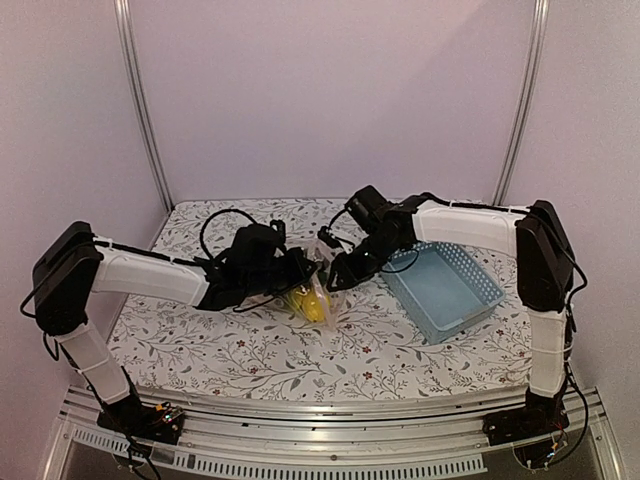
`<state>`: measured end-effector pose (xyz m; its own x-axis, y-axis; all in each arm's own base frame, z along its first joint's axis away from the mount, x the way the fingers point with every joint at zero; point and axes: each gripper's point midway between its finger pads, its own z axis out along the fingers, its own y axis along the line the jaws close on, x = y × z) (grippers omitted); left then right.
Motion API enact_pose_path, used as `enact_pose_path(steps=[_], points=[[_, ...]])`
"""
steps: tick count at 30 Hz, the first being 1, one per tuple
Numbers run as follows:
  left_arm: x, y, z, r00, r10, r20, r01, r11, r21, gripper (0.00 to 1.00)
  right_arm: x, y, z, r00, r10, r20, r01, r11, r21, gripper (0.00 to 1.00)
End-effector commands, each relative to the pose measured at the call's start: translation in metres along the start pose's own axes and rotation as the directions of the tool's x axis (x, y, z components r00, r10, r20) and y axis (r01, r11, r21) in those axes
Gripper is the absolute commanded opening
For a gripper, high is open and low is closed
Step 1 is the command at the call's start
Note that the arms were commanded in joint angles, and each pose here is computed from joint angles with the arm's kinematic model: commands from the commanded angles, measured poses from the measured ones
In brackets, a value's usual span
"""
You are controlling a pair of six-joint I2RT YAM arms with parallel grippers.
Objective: Open the zip-top bag and remove the fake food
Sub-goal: Pick up the fake fruit from the zipper food storage bag.
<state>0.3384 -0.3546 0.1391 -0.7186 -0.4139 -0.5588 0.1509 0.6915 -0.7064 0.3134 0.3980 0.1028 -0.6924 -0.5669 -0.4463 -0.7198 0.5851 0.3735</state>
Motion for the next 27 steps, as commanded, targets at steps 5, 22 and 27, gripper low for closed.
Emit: enact_pose_path(steps=[5, 22, 27], points=[[0.012, 0.022, 0.010, 0.994, -0.111, 0.015, 0.111, 0.994, -0.017, 0.00, 0.000, 0.003, 0.041, 0.997, 0.005, -0.072, -0.006, 1.000, -0.015, 0.38], [0.025, 0.034, 0.016, 0.992, -0.127, 0.023, 0.128, 0.990, -0.052, 0.00, 0.006, -0.009, 0.098, 0.987, 0.099, -0.129, -0.097, 0.995, 0.025, 0.66], [0.023, 0.034, 0.010, 0.991, -0.132, 0.035, 0.134, 0.990, -0.049, 0.00, 0.013, -0.006, 0.107, 0.976, 0.152, -0.153, -0.155, 0.988, -0.004, 0.70]])
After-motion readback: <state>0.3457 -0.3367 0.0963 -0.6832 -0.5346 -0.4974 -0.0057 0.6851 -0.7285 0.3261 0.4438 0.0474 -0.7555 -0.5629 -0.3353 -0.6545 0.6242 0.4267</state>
